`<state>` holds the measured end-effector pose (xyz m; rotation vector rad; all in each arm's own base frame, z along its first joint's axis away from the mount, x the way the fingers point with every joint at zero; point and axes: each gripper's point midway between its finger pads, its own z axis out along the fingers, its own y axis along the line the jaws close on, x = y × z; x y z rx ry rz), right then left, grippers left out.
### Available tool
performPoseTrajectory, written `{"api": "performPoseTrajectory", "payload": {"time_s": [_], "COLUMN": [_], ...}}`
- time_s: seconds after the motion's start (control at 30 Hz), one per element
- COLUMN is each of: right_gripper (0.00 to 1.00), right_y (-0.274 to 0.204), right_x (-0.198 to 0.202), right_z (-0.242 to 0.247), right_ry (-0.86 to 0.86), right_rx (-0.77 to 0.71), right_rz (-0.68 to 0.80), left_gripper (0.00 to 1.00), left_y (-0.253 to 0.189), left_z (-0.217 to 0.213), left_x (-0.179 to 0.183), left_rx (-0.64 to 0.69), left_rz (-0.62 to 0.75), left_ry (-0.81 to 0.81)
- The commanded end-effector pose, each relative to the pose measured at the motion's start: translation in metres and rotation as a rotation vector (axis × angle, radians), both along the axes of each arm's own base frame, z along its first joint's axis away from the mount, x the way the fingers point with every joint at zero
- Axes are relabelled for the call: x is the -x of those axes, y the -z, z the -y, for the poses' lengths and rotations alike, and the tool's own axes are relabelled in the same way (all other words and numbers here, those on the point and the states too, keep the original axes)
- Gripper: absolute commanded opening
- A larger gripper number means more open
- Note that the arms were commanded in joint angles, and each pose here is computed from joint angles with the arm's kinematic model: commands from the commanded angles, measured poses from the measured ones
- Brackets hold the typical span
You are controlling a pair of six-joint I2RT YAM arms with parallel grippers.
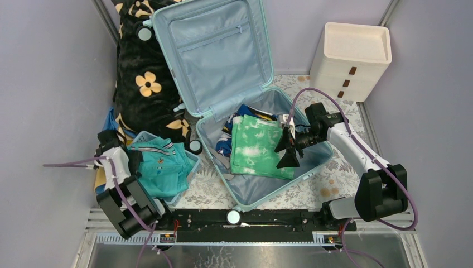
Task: Open, take out, and arrange the luggage
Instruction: Adjust the clothes in the bin.
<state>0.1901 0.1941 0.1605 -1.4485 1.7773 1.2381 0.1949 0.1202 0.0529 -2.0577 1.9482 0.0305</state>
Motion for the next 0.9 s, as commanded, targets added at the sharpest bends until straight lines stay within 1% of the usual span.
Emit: {"api": "performPoseTrajectory", "payload": {"time_s": [0.0,0.07,0.13,0.2,0.3,0.33,0.37,0.4,0.57,0.73,0.8,0.87], "right_gripper": [0.86,0.86,0.86,0.86,0.86,0.86,0.86,0.86,0.86,0.86,0.86,0.86], "right_y": [-0.007,-0.006,-0.006,-0.006,-0.004,-0.004,-0.004,-0.003,-0.003,-0.004,-0.006,-0.007], "right_x": [-0.006,-0.007,-0.007,-0.008,-0.008,-0.008,-0.008,-0.008,-0.007,-0.006,-0.006,-0.005], "right_z": [0.000,0.000,0.000,0.000,0.000,0.001,0.001,0.001,0.001,0.001,0.001,0.001], "right_ry": [0.002,0.003,0.004,0.006,0.004,0.004,0.003,0.003,-0.001,-0.012,-0.011,-0.010], "right_rx": [-0.007,-0.005,-0.002,0.000,0.003,0.003,0.006,0.009,0.003,0.005,0.002,0.000], "right_rz": [0.020,0.018,0.023,0.028,0.027,0.026,0.025,0.027,0.029,0.030,0.041,0.046], "left_gripper": [0.64,0.64,0.60,0.46,0.17,0.11,0.07,0.06,0.06,0.06,0.06,0.06], "left_y": [-0.049,-0.066,-0.078,-0.084,-0.070,-0.063,-0.056,-0.054,-0.061,-0.030,-0.023,-0.016], "left_z": [0.010,0.019,0.030,0.045,0.068,0.076,0.084,0.090,0.109,0.128,0.132,0.137], "left_x": [-0.017,-0.028,-0.031,-0.032,-0.023,-0.017,-0.010,-0.004,0.022,0.054,0.055,0.055], "left_rx": [-0.052,-0.072,-0.072,-0.059,-0.025,-0.007,0.007,0.011,-0.017,0.091,0.091,0.125], "left_rz": [0.086,0.133,0.133,0.128,0.088,0.077,0.064,0.054,0.009,-0.137,-0.151,-0.170], "left_ry": [0.124,0.166,0.229,0.297,0.365,0.374,0.381,0.382,0.406,0.447,0.445,0.439]}}
